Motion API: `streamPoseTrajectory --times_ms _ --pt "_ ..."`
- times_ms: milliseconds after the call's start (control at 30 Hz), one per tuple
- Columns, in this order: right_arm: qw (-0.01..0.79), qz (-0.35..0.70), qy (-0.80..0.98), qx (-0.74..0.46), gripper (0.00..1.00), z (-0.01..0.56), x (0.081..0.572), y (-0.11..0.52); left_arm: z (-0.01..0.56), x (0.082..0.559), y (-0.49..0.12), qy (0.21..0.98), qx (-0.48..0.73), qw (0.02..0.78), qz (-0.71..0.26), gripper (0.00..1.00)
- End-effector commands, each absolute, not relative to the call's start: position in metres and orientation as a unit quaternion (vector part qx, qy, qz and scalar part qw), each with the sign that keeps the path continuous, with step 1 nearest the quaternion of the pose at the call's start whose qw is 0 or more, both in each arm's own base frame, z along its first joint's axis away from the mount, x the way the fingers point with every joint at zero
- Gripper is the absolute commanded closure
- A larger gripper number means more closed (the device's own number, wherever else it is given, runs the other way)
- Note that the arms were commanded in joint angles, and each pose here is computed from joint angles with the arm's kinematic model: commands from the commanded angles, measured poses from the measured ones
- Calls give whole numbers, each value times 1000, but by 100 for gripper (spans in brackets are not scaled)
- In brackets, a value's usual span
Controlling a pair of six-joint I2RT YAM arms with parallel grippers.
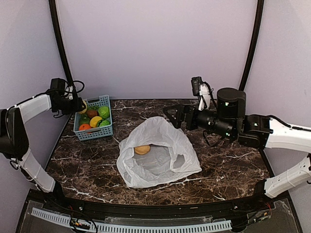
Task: Untie the knot of the plastic bag and take out the fruit
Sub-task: Place the fake fruit in the bin.
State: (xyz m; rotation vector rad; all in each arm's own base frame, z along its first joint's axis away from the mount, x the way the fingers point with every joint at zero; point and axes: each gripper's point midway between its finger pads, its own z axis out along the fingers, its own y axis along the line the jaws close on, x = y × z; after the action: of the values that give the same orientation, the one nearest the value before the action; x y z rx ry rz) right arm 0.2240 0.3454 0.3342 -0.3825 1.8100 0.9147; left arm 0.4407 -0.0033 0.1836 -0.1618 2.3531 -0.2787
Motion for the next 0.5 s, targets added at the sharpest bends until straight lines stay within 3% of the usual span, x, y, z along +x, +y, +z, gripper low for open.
streamPoseTrajectory --times_ms 0,233,467 --pt "526 367 755 -139 1 335 231 340 199 483 19 900 -58 428 -52 65" --pt "524 362 759 -139 1 331 234 345 182 538 42 897 -67 436 -13 65" --pt "512 354 769 -141 1 322 238 348 158 561 63 907 -66 414 42 65"
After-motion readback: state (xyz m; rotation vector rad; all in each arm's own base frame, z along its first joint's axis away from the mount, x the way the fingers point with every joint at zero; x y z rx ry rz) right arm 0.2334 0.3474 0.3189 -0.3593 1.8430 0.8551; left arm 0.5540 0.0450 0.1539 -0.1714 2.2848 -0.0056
